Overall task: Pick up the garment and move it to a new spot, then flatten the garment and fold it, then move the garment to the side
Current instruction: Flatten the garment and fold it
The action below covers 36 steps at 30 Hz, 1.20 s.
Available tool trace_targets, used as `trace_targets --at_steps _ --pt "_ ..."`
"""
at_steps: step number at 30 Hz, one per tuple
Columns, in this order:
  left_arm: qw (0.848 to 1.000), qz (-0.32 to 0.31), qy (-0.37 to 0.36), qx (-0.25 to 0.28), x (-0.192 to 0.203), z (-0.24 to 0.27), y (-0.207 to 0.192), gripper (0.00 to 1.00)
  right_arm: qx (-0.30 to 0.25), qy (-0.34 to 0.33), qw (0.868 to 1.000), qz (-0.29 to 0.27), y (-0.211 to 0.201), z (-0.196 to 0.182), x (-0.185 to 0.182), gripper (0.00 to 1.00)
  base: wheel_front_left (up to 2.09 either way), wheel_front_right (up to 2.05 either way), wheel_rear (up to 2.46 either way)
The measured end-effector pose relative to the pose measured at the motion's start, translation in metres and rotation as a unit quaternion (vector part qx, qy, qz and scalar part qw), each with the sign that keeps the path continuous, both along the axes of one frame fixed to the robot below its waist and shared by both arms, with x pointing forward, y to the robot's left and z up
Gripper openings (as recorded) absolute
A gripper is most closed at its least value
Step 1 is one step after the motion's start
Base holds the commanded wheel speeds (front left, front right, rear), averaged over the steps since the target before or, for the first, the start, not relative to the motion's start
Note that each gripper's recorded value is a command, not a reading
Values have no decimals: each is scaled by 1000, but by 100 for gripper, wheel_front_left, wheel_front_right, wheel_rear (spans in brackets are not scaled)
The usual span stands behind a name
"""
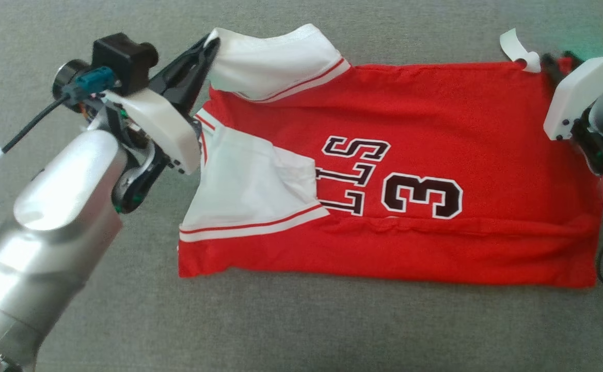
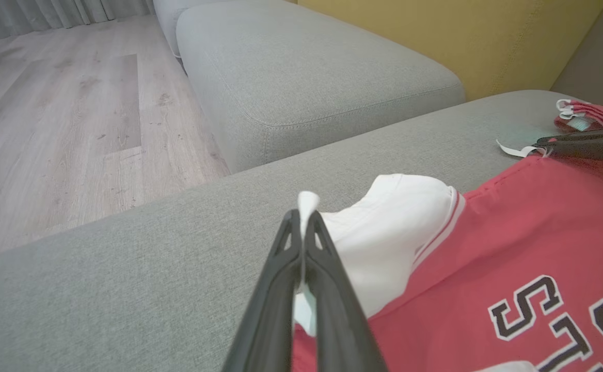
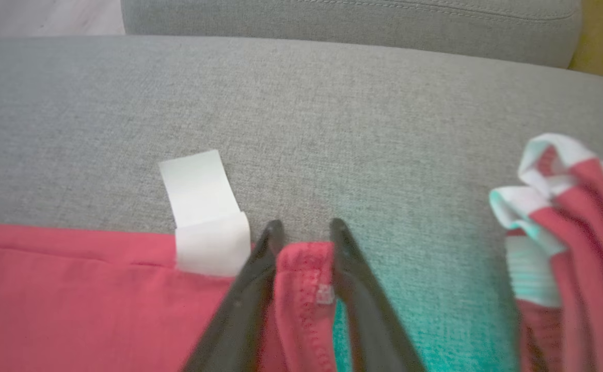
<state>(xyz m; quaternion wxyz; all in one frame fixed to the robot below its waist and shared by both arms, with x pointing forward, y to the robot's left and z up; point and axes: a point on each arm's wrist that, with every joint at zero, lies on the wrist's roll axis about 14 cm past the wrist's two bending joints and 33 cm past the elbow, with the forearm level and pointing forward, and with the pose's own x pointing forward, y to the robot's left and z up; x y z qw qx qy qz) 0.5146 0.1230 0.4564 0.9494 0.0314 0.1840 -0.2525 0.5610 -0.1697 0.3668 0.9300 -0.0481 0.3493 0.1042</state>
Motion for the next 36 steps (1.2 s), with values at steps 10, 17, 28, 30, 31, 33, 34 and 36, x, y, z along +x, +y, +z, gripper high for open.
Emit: trace_targets --at_steps 10,17,28,30,31,33,34,36 --pt "998 39 -47 11 43 23 17 0 67 -91 993 -36 -4 48 24 0 0 0 0" --pt "994 45 -92 21 76 43 18 0 81 -154 984 -43 -9 76 45 0 0 0 0" --pt "991 29 -128 29 70 59 12 0 121 -156 979 -58 -3 84 33 0 0 0 0" --pt "992 24 -118 29 57 53 13 0 128 -139 980 -65 -5 75 21 0 0 0 0" --pt "993 22 -111 29 50 49 14 0 127 -128 981 -66 -7 70 14 0 0 0 0" --pt "995 20 -94 25 35 42 16 0 124 -107 984 -66 -10 62 1 0 0 0 0" --pt "996 17 -84 24 27 38 15 0 125 -99 985 -67 -11 59 -5 0 0 0 0" --pt "997 5 -68 23 11 33 14 0 128 -79 986 -68 -13 56 -15 0 0 0 0"
